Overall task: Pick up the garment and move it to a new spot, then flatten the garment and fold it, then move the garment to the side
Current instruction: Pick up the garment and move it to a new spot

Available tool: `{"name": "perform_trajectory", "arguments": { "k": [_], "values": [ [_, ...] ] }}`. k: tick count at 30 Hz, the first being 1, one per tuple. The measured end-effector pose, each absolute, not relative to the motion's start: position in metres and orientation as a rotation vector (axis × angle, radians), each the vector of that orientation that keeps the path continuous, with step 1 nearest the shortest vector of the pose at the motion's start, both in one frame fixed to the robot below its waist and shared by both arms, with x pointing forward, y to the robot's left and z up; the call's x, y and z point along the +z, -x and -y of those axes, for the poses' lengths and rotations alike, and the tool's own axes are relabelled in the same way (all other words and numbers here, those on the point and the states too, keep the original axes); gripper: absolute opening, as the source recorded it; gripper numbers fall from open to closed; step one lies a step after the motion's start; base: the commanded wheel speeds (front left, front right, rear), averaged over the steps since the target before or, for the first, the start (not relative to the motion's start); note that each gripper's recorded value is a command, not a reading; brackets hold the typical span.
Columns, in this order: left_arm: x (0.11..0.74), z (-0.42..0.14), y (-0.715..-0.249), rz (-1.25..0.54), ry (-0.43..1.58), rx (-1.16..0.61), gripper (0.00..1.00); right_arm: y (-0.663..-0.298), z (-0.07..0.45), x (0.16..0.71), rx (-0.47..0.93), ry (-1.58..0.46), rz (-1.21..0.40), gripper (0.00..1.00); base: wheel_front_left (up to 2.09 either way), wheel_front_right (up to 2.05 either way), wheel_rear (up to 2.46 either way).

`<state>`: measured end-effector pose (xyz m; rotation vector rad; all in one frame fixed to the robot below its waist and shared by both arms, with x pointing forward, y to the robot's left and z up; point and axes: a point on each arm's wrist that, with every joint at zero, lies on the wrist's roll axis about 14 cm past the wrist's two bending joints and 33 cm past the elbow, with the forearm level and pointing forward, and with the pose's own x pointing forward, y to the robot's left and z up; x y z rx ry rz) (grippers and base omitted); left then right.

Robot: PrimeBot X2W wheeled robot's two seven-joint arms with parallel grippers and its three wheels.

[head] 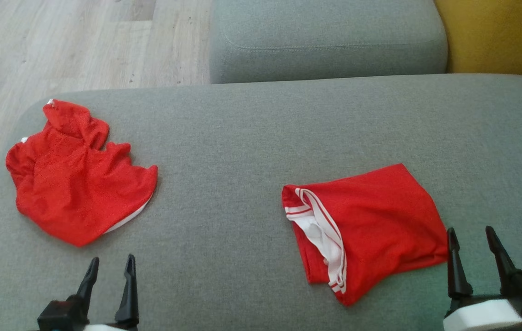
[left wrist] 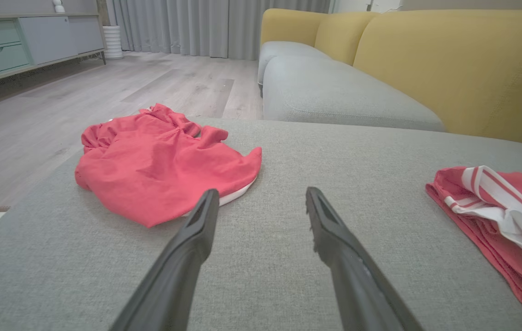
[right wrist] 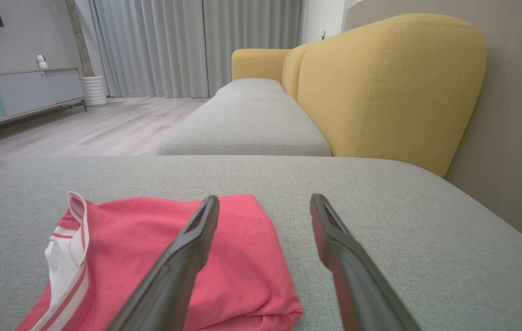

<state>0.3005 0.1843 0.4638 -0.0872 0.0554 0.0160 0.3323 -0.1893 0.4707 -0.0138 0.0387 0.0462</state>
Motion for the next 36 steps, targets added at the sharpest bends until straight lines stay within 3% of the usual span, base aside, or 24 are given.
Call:
{"name": "perform_trajectory", "arguments": {
  "k": [11, 20, 27, 33, 34, 35, 36],
  "values": [
    [0.459, -0.189, -0.298, -0.073, 0.088, 0.034, 1.0, -0.337, 0.182, 0.454, 0.059, -0.055, -0.093, 1.0, 0.0, 0.0, 0.0],
    [0.447, -0.178, -0.311, -0.118, 0.093, 0.002, 1.0, -0.416, 0.204, 0.444, 0.109, -0.017, -0.424, 1.0, 0.0, 0.0, 0.0],
    [0.446, -0.177, -0.328, -0.122, 0.096, 0.004, 1.0, -0.423, 0.185, 0.386, 0.178, -0.014, -0.709, 1.0, 0.0, 0.0, 0.0],
    [0.44, -0.186, -0.323, -0.145, 0.1, 0.044, 1.0, -0.425, 0.177, 0.363, 0.209, -0.009, -0.819, 1.0, 0.0, 0.0, 0.0],
    [0.44, -0.186, -0.323, -0.146, 0.1, 0.046, 1.0, -0.426, 0.175, 0.364, 0.209, -0.027, -0.822, 0.91, 0.0, 0.0, 0.0],
    [0.44, -0.187, -0.323, -0.146, 0.099, 0.048, 1.0, -0.428, 0.174, 0.365, 0.206, -0.052, -0.818, 0.0, 0.0, 0.0, 0.0],
    [0.44, -0.186, -0.324, -0.147, 0.099, 0.045, 1.0, -0.428, 0.173, 0.366, 0.204, -0.079, -0.815, 0.0, 0.0, 0.0, 0.0]
  ]
}}
